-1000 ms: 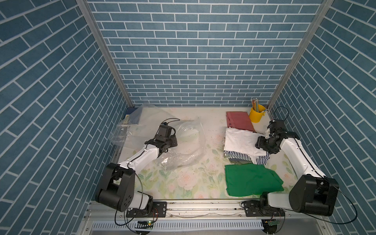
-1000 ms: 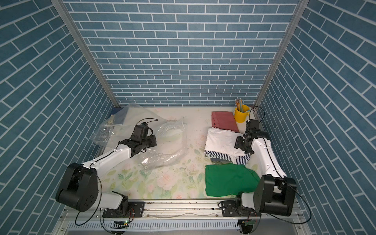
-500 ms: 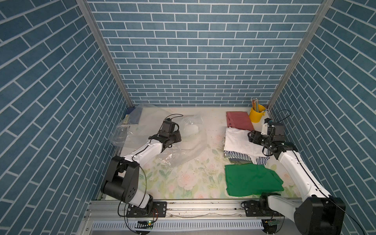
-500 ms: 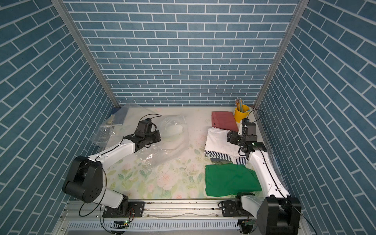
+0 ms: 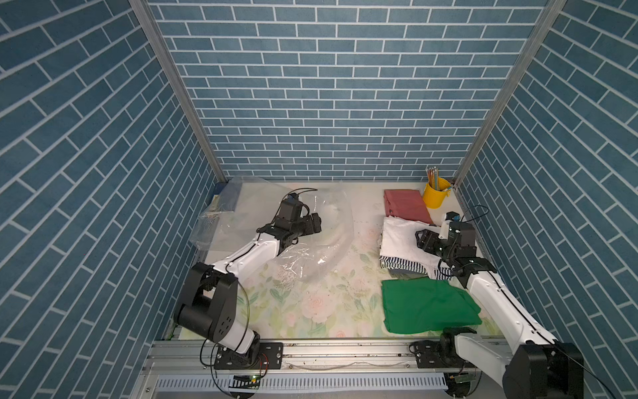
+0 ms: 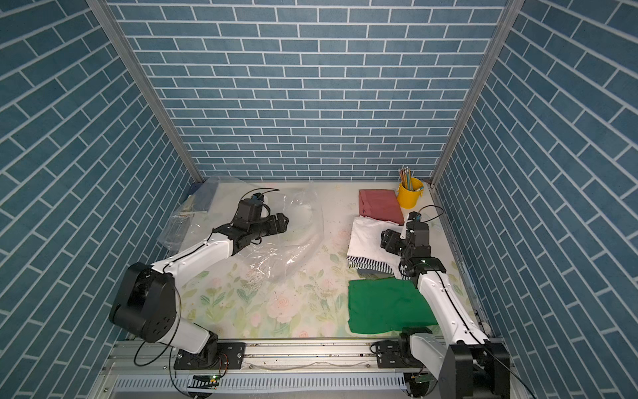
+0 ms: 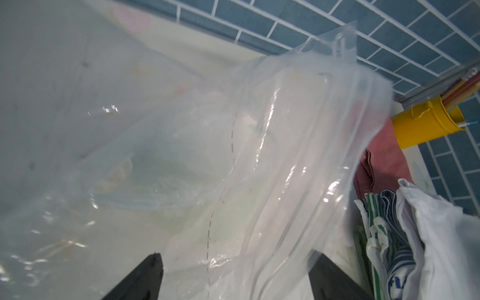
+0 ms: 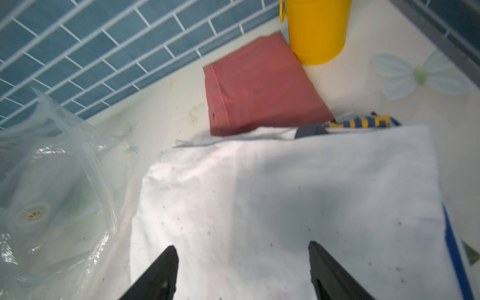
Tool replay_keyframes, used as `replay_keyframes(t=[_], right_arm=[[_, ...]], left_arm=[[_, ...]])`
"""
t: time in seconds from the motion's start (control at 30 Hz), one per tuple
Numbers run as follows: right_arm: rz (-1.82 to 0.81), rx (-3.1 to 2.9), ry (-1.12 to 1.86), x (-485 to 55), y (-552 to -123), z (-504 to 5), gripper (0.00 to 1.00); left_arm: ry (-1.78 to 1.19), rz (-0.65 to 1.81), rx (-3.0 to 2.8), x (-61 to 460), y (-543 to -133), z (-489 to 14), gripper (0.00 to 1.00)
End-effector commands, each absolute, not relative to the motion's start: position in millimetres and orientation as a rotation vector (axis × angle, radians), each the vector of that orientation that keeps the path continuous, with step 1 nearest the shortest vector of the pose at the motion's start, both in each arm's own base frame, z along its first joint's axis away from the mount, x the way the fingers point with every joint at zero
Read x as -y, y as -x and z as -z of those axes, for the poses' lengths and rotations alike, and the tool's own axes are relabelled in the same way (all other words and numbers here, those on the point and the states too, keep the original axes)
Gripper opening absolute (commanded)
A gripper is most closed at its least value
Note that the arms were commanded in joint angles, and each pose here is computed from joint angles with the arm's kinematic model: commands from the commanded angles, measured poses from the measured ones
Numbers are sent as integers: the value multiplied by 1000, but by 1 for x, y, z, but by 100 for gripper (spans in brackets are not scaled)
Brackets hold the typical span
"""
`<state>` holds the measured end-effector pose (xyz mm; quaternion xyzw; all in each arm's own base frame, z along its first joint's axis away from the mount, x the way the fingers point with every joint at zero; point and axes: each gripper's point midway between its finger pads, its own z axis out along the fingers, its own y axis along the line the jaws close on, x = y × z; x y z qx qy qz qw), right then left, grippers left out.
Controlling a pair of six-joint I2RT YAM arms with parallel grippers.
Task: Take the tank top out of the vacuum bag
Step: Place the vacuum bag at the center of the board, then reset both arms
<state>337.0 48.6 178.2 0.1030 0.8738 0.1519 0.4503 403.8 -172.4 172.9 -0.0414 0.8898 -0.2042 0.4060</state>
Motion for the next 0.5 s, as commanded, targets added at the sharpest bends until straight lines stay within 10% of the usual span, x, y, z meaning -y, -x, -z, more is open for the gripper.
replay_keyframes(t=[0.0,0.47], right_arm=[[-372,-2040,-179,-51,-349,-218,77],[-110,-1763,-107,-18,-348,-246,99]], left_arm=[[65,463,-2096,158,-396,-217,100],[239,24,-1658,33,-342,-261,100]])
